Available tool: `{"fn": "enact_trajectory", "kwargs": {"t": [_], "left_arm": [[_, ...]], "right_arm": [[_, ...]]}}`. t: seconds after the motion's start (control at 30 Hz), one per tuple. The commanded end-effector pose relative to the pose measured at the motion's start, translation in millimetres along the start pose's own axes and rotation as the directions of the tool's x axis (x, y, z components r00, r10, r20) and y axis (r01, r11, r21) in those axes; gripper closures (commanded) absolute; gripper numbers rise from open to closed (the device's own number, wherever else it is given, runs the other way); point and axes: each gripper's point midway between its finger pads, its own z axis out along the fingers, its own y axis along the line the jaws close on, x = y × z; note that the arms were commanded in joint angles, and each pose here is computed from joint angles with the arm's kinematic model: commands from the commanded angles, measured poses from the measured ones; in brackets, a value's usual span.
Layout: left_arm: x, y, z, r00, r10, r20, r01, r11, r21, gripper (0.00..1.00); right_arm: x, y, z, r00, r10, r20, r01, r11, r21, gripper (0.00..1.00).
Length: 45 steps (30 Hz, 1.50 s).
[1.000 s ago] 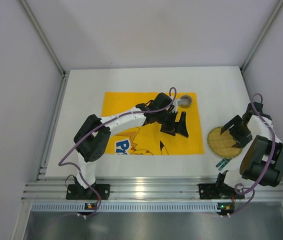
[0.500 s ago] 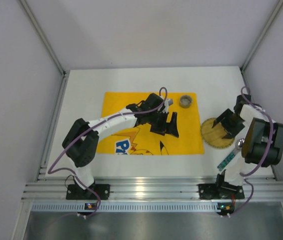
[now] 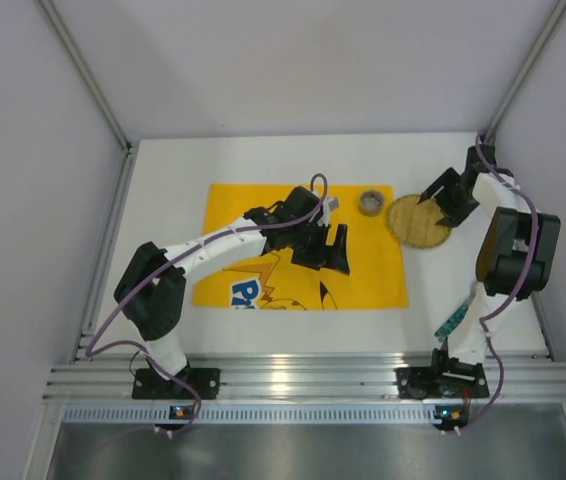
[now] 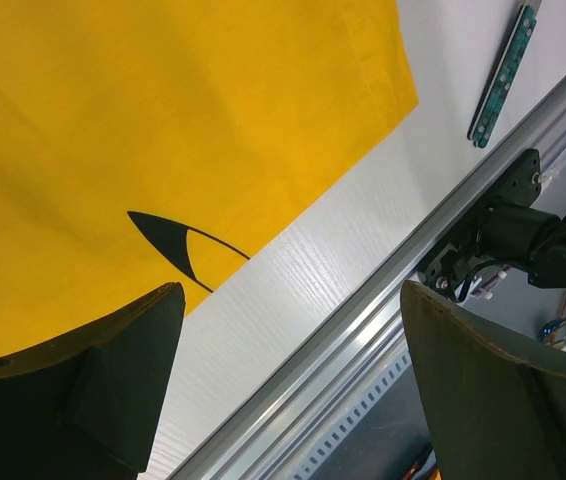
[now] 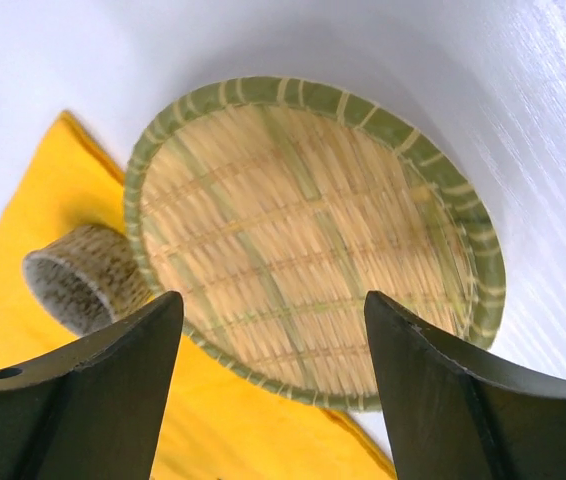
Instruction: Set the dinner table for one person
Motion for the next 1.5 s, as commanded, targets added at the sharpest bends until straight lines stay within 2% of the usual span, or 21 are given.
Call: {"fn": "enact_trajectory", "kwargs": {"t": [0.0, 0.1, 0.2, 0.37, 0.6, 0.67, 0.8, 1.0, 1.03, 1.1, 1.13, 1.2, 1.23, 1.27, 1.47], "left_arm": [[-7.0, -6.7, -10.7, 0.999, 0.027, 0.033, -0.028, 0.999, 0.018, 0.06], [-8.1, -8.7, -10.4, 0.999, 0.037, 0.033, -0.038, 0.999, 0.028, 0.06], [-7.4, -10.2, -9.9, 0.998, 0.050, 0.028, -0.051, 0.998, 0.036, 0.06], [-8.5, -5.6, -13.8, 0.998, 0.051, 0.024, -0.051, 0.999, -0.001, 0.06], [-25.0, 32.2, -51.3, 0.990, 0.057, 0.132, -0.021, 0.965, -0.261, 0.06], [-32.2, 50.6, -74.9, 0.977, 0.081, 0.198, 0.000, 0.924, -0.382, 0.05], [-38.6, 65.8, -114.6, 0.947, 0.131, 0.294, 0.029, 0.876, -0.481, 0.04], [-26.7, 86.3, -155.1, 0.910, 0.125, 0.395, 0.112, 0.844, -0.525, 0.02], [-20.8, 95.0, -156.4, 0.912, 0.112, 0.395, 0.129, 0.835, -0.535, 0.02], [-18.5, 97.8, -165.1, 0.901, 0.103, 0.421, 0.152, 0.834, -0.530, 0.01], [-16.4, 102.7, -166.7, 0.900, 0.094, 0.425, 0.166, 0.829, -0.534, 0.01], [-14.9, 105.2, -172.1, 0.895, 0.089, 0.436, 0.178, 0.826, -0.534, 0.01], [-15.0, 108.4, -175.5, 0.893, 0.085, 0.443, 0.189, 0.821, -0.538, 0.01], [-13.9, 110.5, -177.9, 0.893, 0.082, 0.442, 0.193, 0.817, -0.543, 0.01], [-11.1, 127.1, -195.0, 0.887, 0.063, 0.458, 0.228, 0.802, -0.552, 0.01]], "right_arm": [[-22.9, 17.6, -56.1, 0.992, -0.008, 0.125, 0.019, 0.996, -0.084, 0.26], [-30.1, -4.4, -84.9, 0.985, 0.030, 0.167, -0.010, 0.993, -0.120, 0.25], [-31.4, -35.2, -88.9, 0.984, 0.076, 0.162, -0.057, 0.991, -0.118, 0.24], [-7.0, -66.0, -70.1, 0.984, 0.165, 0.066, -0.155, 0.979, -0.134, 0.24], [21.7, -67.2, -37.7, 0.983, 0.173, -0.055, -0.180, 0.962, -0.206, 0.25], [25.9, -69.0, -30.3, 0.980, 0.188, -0.073, -0.199, 0.957, -0.209, 0.25], [27.9, -71.7, -9.8, 0.972, 0.216, -0.095, -0.233, 0.946, -0.225, 0.29], [33.0, -67.6, 18.9, 0.970, 0.219, -0.103, -0.238, 0.939, -0.246, 0.43], [34.3, -66.6, 22.5, 0.971, 0.216, -0.106, -0.236, 0.940, -0.248, 0.51], [36.0, -61.1, 28.7, 0.973, 0.204, -0.107, -0.225, 0.939, -0.259, 0.61], [35.6, -59.5, 29.0, 0.974, 0.202, -0.104, -0.223, 0.939, -0.262, 0.74], [35.2, -57.6, 28.3, 0.976, 0.196, -0.096, -0.215, 0.941, -0.262, 0.87], [29.9, -56.8, 24.7, 0.978, 0.193, -0.084, -0.208, 0.943, -0.258, 0.99], [35.0, -67.8, 22.8, 0.973, 0.208, -0.099, -0.224, 0.957, -0.185, 1.00], [-7.1, -75.8, -41.2, 0.991, 0.115, 0.064, -0.115, 0.993, -0.006, 1.00]]}}
